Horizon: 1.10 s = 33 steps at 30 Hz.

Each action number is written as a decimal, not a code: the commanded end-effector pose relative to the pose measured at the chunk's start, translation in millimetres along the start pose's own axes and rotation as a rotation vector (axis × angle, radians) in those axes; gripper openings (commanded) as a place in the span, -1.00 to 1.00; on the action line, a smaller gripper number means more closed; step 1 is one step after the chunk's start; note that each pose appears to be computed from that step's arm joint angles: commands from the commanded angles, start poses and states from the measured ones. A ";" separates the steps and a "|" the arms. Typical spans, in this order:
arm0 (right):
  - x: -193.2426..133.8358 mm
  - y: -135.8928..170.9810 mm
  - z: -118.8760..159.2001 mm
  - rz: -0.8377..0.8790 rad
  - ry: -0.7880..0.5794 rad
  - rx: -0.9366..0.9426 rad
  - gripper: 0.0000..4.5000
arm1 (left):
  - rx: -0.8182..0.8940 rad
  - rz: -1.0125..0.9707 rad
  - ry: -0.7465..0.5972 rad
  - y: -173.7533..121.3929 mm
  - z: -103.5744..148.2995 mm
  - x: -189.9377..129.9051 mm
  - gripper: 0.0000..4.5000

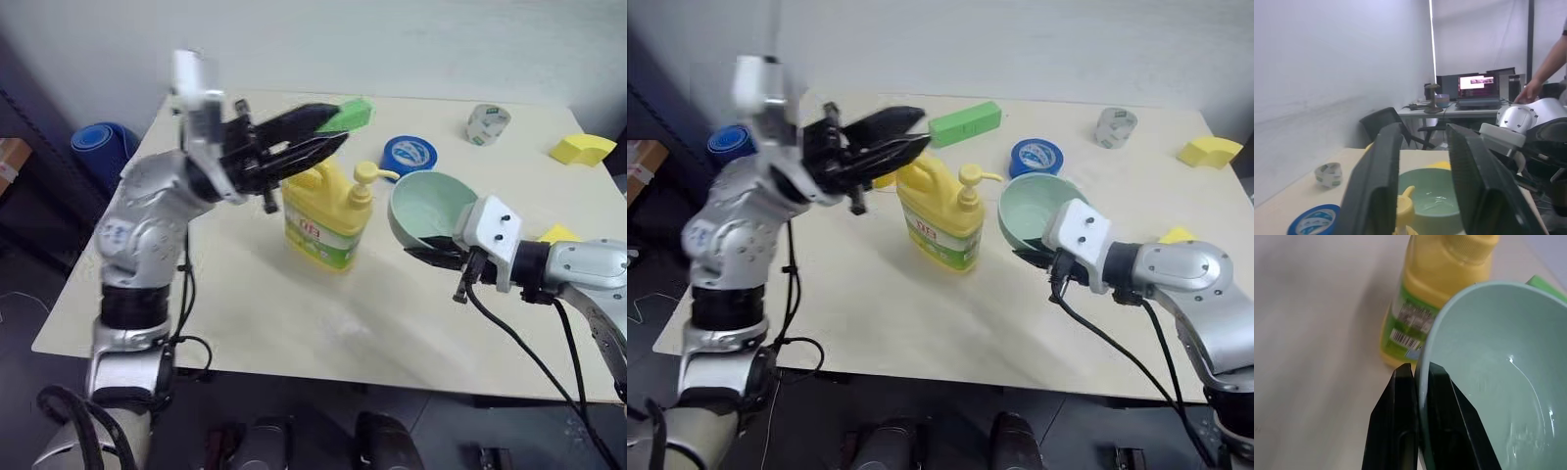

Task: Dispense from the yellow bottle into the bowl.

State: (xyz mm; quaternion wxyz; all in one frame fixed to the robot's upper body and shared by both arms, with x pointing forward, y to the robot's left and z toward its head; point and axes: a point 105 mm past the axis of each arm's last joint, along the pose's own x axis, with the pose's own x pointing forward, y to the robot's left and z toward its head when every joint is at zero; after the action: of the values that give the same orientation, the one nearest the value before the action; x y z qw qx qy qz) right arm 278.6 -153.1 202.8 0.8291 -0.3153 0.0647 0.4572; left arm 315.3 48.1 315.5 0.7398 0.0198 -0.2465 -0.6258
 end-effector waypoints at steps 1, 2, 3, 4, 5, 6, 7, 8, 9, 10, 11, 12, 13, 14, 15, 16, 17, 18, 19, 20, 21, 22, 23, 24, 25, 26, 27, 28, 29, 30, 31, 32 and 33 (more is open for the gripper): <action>-3.1 2.7 17.9 0.018 -0.015 -0.061 -1.00 | 0.084 -0.009 0.035 5.9 -6.3 25.5 -0.90; -3.2 2.5 19.9 0.021 -0.016 -0.061 -1.00 | 0.098 -0.007 0.051 7.4 -11.4 29.9 -0.99; -3.4 2.6 21.5 0.023 -0.017 -0.059 -1.00 | 0.110 -0.004 0.060 8.7 -14.6 32.8 -0.99; -3.7 2.7 23.8 0.028 -0.017 -0.058 -1.00 | 0.117 -0.032 0.084 5.6 -20.6 36.3 -0.99; -3.7 2.4 25.9 0.029 -0.018 -0.060 -1.00 | 0.116 -0.035 0.099 5.2 -25.0 39.4 -0.99; -3.6 2.2 27.3 0.030 -0.017 -0.062 -1.00 | 0.116 -0.036 0.108 5.1 -28.0 41.4 -0.99; -3.6 1.3 28.8 0.026 -0.014 -0.070 -1.00 | 0.100 -0.033 0.115 5.4 -30.8 43.2 -0.99; -3.4 -0.5 30.6 0.014 -0.014 -0.082 -1.00 | 0.090 -0.018 0.122 7.3 -32.7 43.9 -0.99; -3.3 -1.8 31.9 0.006 -0.014 -0.090 -1.00 | 0.084 -0.010 0.127 8.4 -34.1 44.2 -0.99; -3.3 -2.5 32.7 0.002 -0.014 -0.095 -1.00 | 0.081 -0.004 0.131 9.1 -34.9 44.4 -0.99; -2.7 -3.8 35.7 -0.005 -0.022 -0.100 -1.00 | 0.076 0.019 0.142 12.0 -37.2 43.9 -0.99; -2.1 -4.6 38.4 -0.008 -0.030 -0.106 -1.00 | 0.069 0.037 0.150 14.2 -39.1 43.7 -0.99; -1.4 -5.1 40.7 -0.011 -0.035 -0.109 -1.00 | 0.057 0.048 0.157 15.3 -40.7 43.8 -0.99; -0.6 -4.9 42.3 -0.011 -0.039 -0.111 -1.00 | 0.044 0.063 0.167 16.9 -42.7 43.8 -0.99; 0.0 -4.7 42.9 -0.009 -0.039 -0.112 -1.00 | 0.036 0.071 0.174 17.6 -43.7 44.0 -0.99; 1.0 -4.2 43.8 -0.007 -0.041 -0.114 -1.00 | 0.017 0.082 0.186 18.7 -45.4 44.2 -0.99; 1.9 -3.6 44.3 -0.004 -0.042 -0.115 -1.00 | -0.012 0.102 0.211 21.1 -48.9 43.8 -0.99; 2.7 -3.0 44.7 0.000 -0.041 -0.118 -1.00 | -0.028 0.083 0.242 18.9 -52.5 43.9 -0.99; 3.3 -3.1 45.0 0.000 -0.042 -0.117 -1.00 | -0.031 0.080 0.265 18.4 -54.8 43.9 -0.99; 3.7 -3.2 45.0 0.000 -0.040 -0.119 -1.00 | -0.045 0.070 0.282 16.7 -56.9 44.1 -0.99; 4.2 -3.3 45.0 -0.001 -0.040 -0.118 -1.00 | -0.058 0.056 0.296 14.2 -58.7 44.4 -0.99; 4.7 -3.6 45.0 -0.004 -0.040 -0.115 -1.00 | -0.066 0.050 0.313 12.8 -61.2 44.3 -0.99; 5.1 -3.8 44.9 -0.005 -0.039 -0.114 -1.00 | -0.071 0.045 0.329 11.7 -63.6 44.1 -0.99; 5.4 -3.7 44.8 -0.005 -0.038 -0.114 -1.00 | -0.075 0.041 0.348 10.5 -66.5 43.3 -0.99; 5.4 -3.8 44.6 -0.008 -0.038 -0.109 -1.00 | -0.076 0.044 0.374 10.2 -71.2 41.8 -0.99; 5.1 -4.0 44.2 -0.011 -0.036 -0.105 -1.00 | -0.075 0.048 0.396 10.2 -75.0 40.5 -0.99; 4.6 -4.5 43.6 -0.017 -0.033 -0.102 -1.00 | -0.062 0.052 0.422 10.4 -79.0 39.1 -0.99; 4.3 -5.0 43.2 -0.022 -0.031 -0.100 -1.00 | -0.046 0.081 0.450 14.2 -83.0 37.5 -0.99; 4.0 -5.1 43.2 -0.026 -0.031 -0.099 -1.00 | -0.046 0.070 0.493 12.7 -88.7 35.2 -0.99; 4.0 -4.7 43.5 -0.026 -0.034 -0.097 -1.00 | -0.036 0.048 0.539 9.1 -95.4 32.3 -0.99; 4.0 -4.0 43.9 -0.025 -0.036 -0.096 -1.00 | -0.031 0.047 0.559 8.2 -99.2 31.0 -0.99; 4.2 -3.2 44.9 -0.022 -0.043 -0.094 -1.00 | -0.041 0.052 0.564 7.5 -102.1 30.7 -0.99; 4.2 -2.4 45.6 -0.020 -0.046 -0.092 -1.00 | -0.044 0.050 0.574 6.2 -105.2 30.0 -0.99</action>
State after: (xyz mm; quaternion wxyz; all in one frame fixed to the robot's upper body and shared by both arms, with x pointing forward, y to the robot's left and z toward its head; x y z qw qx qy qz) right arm 281.7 -129.9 226.0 0.8225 -0.3358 0.0532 0.4560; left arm 355.8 -9.6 282.4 0.7882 0.1579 -0.1029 -0.5859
